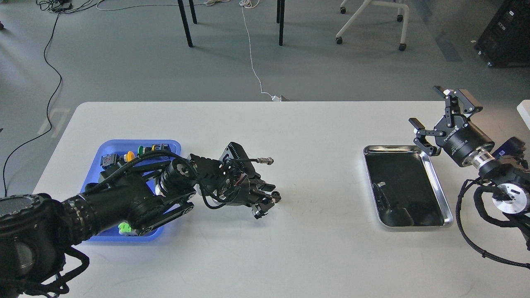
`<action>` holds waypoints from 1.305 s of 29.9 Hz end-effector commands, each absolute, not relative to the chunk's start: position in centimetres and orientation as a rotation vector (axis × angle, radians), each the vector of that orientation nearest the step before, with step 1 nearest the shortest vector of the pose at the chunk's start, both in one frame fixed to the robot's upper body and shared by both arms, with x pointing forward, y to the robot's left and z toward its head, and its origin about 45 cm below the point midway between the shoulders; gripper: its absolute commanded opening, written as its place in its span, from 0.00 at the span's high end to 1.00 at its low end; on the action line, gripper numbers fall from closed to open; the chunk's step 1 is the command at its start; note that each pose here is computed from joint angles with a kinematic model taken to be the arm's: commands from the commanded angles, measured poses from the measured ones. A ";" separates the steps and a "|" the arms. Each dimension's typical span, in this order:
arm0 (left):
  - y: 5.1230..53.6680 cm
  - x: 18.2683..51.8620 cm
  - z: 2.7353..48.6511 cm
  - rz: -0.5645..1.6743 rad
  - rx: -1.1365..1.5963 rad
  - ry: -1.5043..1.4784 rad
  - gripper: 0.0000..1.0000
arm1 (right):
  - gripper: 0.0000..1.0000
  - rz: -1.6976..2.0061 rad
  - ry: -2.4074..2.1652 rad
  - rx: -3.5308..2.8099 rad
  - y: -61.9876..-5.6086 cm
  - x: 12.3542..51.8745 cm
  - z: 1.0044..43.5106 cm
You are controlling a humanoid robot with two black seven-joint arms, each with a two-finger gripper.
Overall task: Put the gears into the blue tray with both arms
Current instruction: 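Lower the left gripper and grasp the second black gear, then carry the second gear with the left gripper over the blue tray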
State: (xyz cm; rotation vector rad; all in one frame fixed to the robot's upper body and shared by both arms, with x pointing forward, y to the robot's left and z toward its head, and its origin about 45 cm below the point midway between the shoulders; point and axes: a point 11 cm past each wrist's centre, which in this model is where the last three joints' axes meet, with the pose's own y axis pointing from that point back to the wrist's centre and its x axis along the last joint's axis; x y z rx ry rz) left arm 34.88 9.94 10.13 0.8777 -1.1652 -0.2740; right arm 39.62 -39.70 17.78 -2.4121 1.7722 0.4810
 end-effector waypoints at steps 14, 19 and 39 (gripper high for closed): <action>9.5 36.3 14.0 -0.260 0.852 -1.262 0.87 | 0.02 0.481 1.772 -2.412 -39.7 39.6 17.8; 14.4 38.4 18.1 -0.233 0.920 -1.337 0.86 | 0.02 0.482 1.770 -2.413 -39.6 39.6 17.8; 35.6 33.1 17.0 -0.257 1.258 -1.018 0.84 | 0.02 0.483 1.759 -2.420 -39.3 39.7 17.8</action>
